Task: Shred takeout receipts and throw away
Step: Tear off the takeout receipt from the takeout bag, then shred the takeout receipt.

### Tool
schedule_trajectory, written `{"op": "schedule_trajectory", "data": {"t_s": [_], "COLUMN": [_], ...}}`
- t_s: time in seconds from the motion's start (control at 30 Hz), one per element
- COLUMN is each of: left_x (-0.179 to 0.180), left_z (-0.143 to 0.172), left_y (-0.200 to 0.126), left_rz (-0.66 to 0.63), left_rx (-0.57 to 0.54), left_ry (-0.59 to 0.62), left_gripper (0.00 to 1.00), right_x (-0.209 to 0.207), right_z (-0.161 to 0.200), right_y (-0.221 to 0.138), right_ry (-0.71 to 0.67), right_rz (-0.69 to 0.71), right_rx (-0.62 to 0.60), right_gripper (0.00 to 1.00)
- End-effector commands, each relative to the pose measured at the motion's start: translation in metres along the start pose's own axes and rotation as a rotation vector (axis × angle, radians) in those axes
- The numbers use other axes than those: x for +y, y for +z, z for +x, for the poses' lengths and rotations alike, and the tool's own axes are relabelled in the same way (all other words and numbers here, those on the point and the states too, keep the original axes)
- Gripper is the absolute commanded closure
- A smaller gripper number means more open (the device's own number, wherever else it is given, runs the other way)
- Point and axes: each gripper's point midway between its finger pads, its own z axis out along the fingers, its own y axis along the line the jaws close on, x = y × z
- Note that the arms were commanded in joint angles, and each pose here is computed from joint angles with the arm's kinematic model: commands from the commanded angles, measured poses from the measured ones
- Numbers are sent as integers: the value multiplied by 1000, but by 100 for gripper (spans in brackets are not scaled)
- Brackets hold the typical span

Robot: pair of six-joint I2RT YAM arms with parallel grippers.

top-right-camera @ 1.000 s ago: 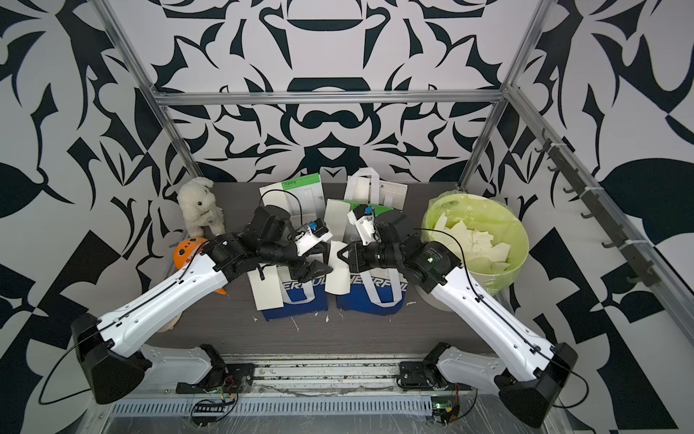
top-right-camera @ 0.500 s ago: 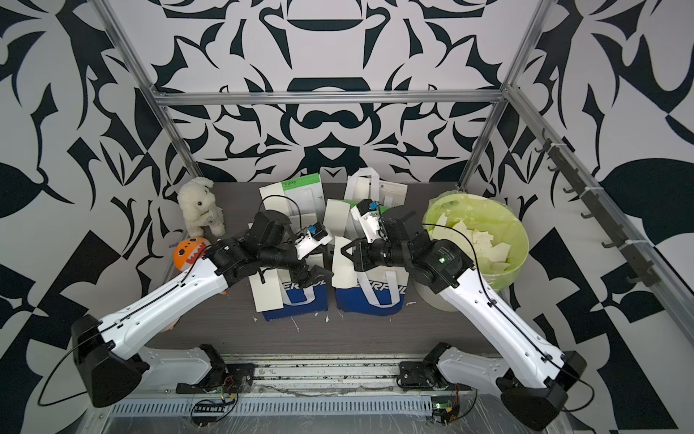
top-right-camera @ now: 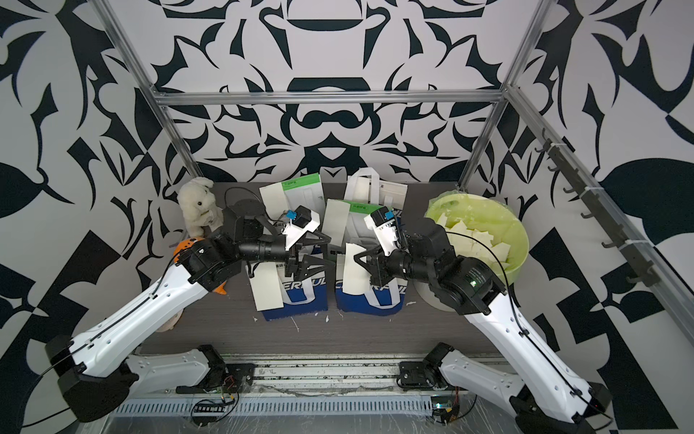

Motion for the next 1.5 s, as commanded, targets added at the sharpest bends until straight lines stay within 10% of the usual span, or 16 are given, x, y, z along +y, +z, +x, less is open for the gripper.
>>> {"op": "schedule_trajectory", "data": {"t_s": [0.0,0.43,0.8,0.93,1.1,1.2,1.47], "left_x": [-5,-1,-8,-7,-5,-4,-10], "left_z": [-22,-22,-19,-17,-14,-14,-7], "left_y": [4,24,27,28,30,28,12], "left_rz": [66,141,197,202,191,170,116], "left_rx": [-50,-56,-45,-37,-29,-29,11], "left_ry": [-15,-84,-106,-120,-129,-128,-95], "left_gripper": [27,42,73,100,100,100,100], "right_x": [14,15,12,11,11,11,6], "right_z": [-10,-8,-9,-10,-14,-14,-7], "right_y": [-2,1,6,5,5,2,-36], "right_ry": [-44,-48,-40,-35,-31,-32,-150], "right_rz": [-69,-82,-70,-65,-57,-57,35], "right_rx": [-43,-34,-30,-32,-44,-42,-80], "right_gripper": [100,100,100,100,100,56,24]}}
